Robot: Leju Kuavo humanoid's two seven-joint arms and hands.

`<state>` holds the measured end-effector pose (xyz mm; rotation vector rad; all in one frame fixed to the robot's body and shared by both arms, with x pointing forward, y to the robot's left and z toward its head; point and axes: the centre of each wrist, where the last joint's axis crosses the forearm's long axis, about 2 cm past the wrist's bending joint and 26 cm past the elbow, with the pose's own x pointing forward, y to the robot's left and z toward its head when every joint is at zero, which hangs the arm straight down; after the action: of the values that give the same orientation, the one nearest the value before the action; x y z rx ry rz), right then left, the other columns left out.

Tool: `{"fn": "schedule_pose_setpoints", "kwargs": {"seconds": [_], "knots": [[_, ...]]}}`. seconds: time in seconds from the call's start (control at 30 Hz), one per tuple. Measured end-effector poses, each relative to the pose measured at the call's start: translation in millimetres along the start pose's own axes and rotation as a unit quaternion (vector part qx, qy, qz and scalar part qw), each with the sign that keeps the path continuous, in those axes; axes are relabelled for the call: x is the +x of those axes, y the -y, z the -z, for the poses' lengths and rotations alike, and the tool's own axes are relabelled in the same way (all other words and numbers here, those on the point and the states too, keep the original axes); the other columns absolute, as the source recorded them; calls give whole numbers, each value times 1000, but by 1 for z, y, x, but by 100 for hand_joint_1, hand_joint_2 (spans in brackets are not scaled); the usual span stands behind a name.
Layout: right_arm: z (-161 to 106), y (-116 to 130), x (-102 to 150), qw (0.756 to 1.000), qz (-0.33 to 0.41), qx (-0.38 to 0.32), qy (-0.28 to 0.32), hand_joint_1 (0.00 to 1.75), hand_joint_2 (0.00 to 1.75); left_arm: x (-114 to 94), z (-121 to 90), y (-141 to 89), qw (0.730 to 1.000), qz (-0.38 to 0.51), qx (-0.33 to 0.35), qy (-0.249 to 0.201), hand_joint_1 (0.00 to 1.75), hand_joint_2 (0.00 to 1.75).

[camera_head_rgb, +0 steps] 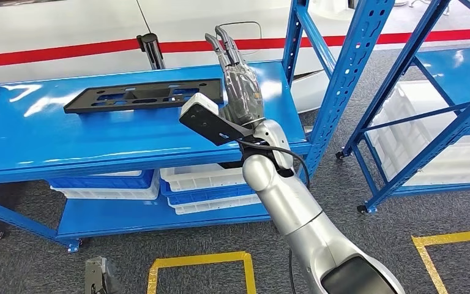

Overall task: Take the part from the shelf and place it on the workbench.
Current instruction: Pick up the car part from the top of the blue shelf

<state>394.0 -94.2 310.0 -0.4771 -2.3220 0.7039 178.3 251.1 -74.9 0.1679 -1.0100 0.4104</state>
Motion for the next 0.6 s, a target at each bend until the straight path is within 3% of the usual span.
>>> {"fn": "schedule_pose_setpoints", "kwargs": {"seconds": [0.6], "knots": [[-8, 4, -13, 1000, -9, 4, -12, 0, 175, -4, -6, 10, 1000, -16, -7, -4, 0, 0]]}}
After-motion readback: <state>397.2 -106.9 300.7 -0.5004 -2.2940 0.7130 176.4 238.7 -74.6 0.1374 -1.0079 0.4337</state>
